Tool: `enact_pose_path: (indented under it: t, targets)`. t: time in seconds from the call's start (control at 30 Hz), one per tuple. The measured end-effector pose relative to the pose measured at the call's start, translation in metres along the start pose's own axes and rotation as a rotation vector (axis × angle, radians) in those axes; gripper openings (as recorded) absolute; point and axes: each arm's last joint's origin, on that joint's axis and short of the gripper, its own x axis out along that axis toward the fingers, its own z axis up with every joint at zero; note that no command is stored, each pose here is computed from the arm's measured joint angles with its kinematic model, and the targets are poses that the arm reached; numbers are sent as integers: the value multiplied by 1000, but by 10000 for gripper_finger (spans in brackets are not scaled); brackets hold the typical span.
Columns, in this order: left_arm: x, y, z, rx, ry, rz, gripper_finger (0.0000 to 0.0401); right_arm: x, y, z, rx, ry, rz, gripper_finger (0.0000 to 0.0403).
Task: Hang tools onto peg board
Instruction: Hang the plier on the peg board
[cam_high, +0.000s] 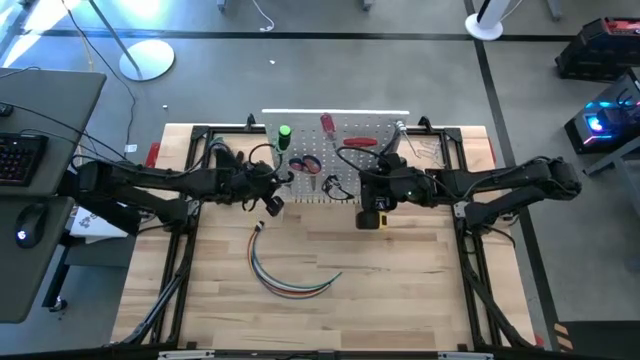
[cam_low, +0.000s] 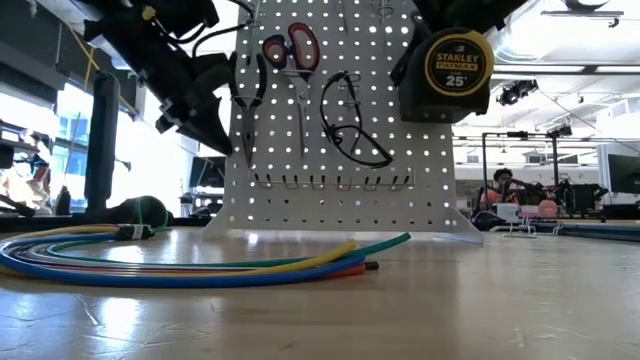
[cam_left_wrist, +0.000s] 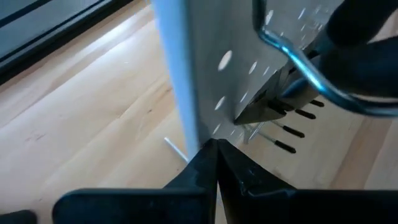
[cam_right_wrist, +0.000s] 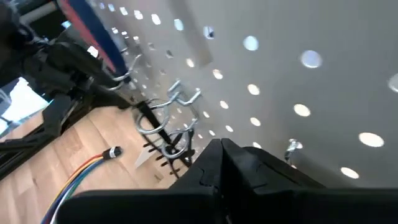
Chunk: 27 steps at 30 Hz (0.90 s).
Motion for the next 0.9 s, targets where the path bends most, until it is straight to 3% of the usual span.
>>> enact_pose_path:
  t: [0.3, 0.57, 0.67, 0.9]
  targets:
    - [-28, 12, -15, 93, 112, 72, 0, -7, 9, -6, -46, 15, 51, 0]
    - [-61, 17, -8, 10, -23, -23, 0, -20, 9, 1, -62, 1, 115, 0]
    - [-78, 14, -3, -36, -106, -151, 0, -36, 10, 10, -68, -32, 210, 0]
    - [-130, -9, 15, -135, -416, -620, 0, -89, 20, 6, -43, -24, 428, 0]
